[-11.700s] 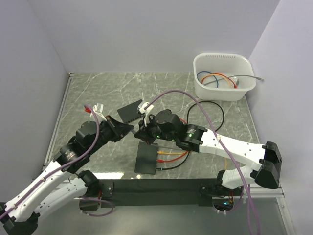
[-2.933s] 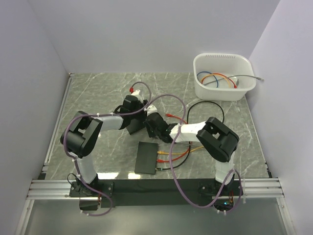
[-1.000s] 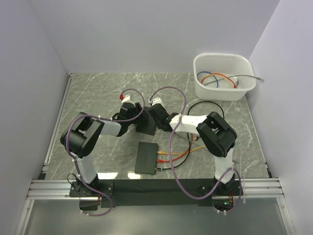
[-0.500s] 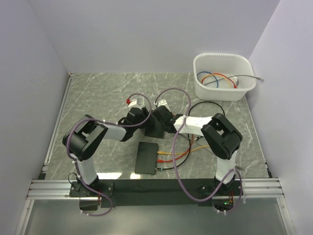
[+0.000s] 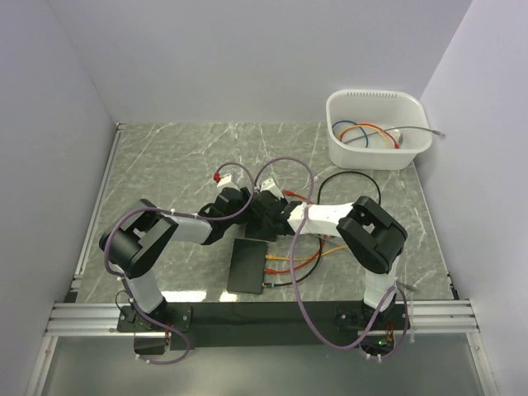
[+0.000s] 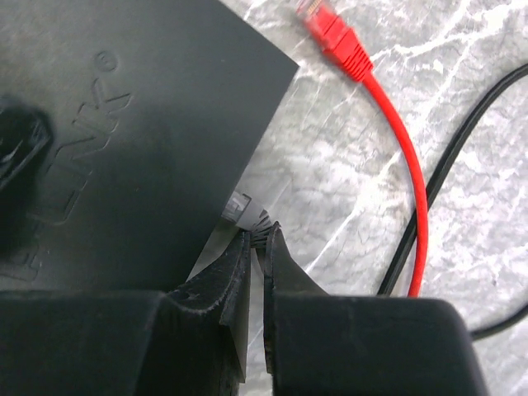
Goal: Insert the plug into the switch port
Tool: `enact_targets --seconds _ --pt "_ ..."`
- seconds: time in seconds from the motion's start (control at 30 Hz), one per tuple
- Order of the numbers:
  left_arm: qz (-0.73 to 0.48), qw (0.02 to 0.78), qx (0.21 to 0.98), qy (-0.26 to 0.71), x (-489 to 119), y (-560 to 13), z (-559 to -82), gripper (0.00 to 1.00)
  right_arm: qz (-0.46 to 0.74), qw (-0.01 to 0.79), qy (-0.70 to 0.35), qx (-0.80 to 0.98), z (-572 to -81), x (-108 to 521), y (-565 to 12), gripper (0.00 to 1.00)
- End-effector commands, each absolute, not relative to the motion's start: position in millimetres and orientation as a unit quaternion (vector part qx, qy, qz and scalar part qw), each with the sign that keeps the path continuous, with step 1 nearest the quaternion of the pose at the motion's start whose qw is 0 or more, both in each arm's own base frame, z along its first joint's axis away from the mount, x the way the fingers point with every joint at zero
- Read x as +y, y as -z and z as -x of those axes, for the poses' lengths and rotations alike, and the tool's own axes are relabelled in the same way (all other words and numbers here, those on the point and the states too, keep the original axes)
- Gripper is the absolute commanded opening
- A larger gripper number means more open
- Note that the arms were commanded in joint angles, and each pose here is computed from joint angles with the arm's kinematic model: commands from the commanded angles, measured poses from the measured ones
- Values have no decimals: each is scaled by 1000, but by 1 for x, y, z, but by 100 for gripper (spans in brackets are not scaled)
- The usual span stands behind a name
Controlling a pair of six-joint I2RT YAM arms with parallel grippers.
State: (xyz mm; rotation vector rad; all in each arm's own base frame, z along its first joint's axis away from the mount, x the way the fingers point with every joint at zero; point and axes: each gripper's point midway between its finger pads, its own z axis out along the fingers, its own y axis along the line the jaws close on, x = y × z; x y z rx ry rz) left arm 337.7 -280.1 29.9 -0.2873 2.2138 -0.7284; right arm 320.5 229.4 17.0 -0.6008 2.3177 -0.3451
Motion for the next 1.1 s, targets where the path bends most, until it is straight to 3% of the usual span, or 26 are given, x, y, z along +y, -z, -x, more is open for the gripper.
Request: enact_targets --seconds 0.0,0.67,1.07 --pt "63 170 957 226 -269 56 -221 56 248 348 9 904 -294 301 -3 0" --pt "101 180 965 163 -222 68 -199 60 272 369 -16 888 -294 336 -15 0" --pt "121 177 966 142 -213 73 -212 62 282 367 -22 886 -295 349 -15 0"
